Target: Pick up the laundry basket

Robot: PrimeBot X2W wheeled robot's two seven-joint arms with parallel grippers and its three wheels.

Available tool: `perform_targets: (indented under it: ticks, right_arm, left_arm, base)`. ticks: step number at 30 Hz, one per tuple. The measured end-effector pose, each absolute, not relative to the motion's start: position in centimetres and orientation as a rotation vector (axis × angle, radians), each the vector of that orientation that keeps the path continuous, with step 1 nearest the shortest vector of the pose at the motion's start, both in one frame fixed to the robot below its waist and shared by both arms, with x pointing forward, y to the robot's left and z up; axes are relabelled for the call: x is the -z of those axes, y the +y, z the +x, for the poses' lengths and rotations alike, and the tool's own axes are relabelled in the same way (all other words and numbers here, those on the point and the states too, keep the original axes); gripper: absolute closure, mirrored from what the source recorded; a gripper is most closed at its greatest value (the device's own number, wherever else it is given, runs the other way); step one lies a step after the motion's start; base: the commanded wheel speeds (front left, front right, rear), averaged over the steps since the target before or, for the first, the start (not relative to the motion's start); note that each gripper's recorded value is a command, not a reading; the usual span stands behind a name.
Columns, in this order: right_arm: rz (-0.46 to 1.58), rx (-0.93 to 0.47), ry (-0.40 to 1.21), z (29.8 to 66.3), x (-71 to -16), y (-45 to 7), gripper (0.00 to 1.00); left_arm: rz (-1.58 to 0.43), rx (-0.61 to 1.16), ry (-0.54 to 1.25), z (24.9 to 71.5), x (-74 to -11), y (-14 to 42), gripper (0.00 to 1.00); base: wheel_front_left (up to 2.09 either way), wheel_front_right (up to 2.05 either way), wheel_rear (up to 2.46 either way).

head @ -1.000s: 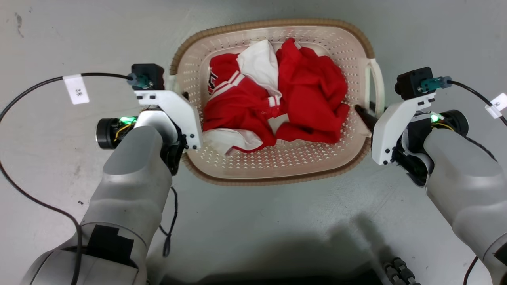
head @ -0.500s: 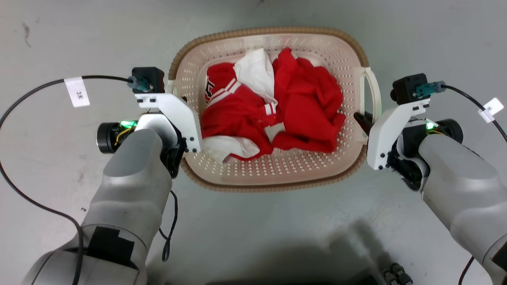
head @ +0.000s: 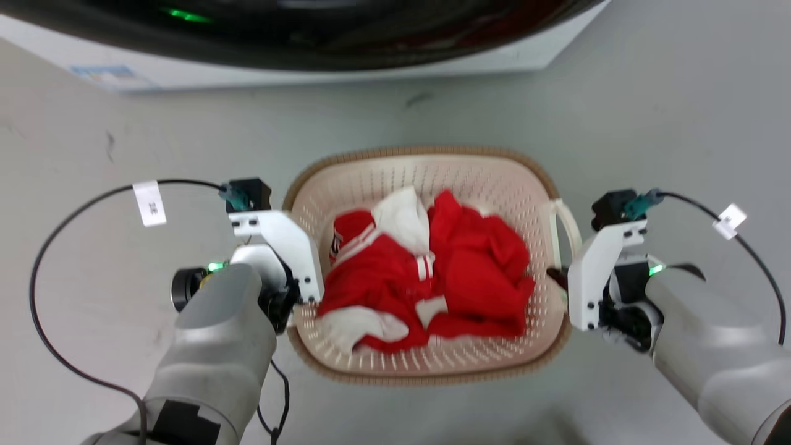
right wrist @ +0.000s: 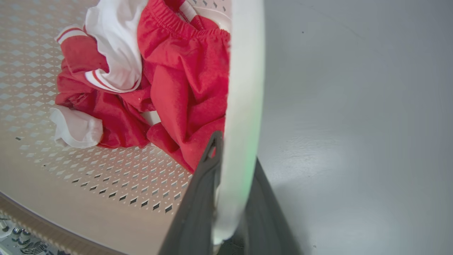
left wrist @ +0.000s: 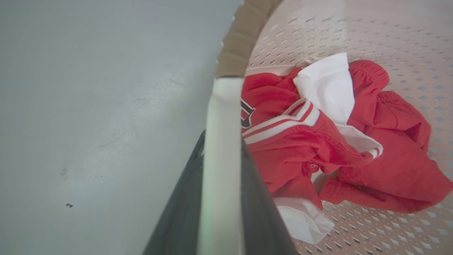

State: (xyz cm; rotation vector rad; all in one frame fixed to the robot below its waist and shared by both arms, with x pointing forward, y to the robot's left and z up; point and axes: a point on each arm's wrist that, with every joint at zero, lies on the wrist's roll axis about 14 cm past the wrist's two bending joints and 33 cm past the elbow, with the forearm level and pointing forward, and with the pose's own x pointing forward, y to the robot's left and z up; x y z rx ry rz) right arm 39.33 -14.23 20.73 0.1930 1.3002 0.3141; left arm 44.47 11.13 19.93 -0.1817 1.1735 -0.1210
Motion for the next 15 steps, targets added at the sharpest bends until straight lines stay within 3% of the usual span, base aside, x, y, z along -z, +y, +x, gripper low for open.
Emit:
perform_targets:
  ticks: [15]
  right_arm:
    - [0.191, -0.326, 1.231, 38.4, -29.5, -13.5, 1.00]
  left_arm:
    - [-0.179, 0.152, 1.096, 43.5, -29.4, 11.9, 1.00]
  base:
    - [0.00, 0.00, 0.00]
